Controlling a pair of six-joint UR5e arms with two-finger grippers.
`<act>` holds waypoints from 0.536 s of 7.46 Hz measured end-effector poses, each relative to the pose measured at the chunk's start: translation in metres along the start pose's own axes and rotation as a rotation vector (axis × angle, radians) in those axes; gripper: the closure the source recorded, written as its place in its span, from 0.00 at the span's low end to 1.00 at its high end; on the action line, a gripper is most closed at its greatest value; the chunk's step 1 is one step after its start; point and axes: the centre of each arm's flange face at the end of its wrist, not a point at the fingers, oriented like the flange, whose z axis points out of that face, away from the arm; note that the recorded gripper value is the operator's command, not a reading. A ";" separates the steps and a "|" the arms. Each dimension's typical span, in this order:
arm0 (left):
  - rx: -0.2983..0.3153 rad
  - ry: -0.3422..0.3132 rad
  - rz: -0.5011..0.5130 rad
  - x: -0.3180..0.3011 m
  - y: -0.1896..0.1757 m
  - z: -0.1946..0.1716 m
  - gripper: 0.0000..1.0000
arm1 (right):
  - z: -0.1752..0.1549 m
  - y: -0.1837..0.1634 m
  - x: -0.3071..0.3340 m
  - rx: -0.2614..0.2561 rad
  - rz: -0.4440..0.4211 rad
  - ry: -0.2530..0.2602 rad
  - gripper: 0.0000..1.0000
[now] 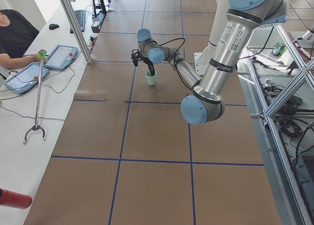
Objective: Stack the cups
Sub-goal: 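Open the left gripper and withdraw it up and away from the cups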
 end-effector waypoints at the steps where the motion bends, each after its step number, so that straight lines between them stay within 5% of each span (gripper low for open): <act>1: 0.006 0.003 0.001 -0.002 -0.001 -0.005 0.00 | 0.000 0.000 0.000 0.000 0.000 0.000 0.00; 4: 0.111 0.001 0.092 -0.038 -0.060 -0.066 0.00 | 0.000 0.000 0.000 0.000 0.000 0.000 0.00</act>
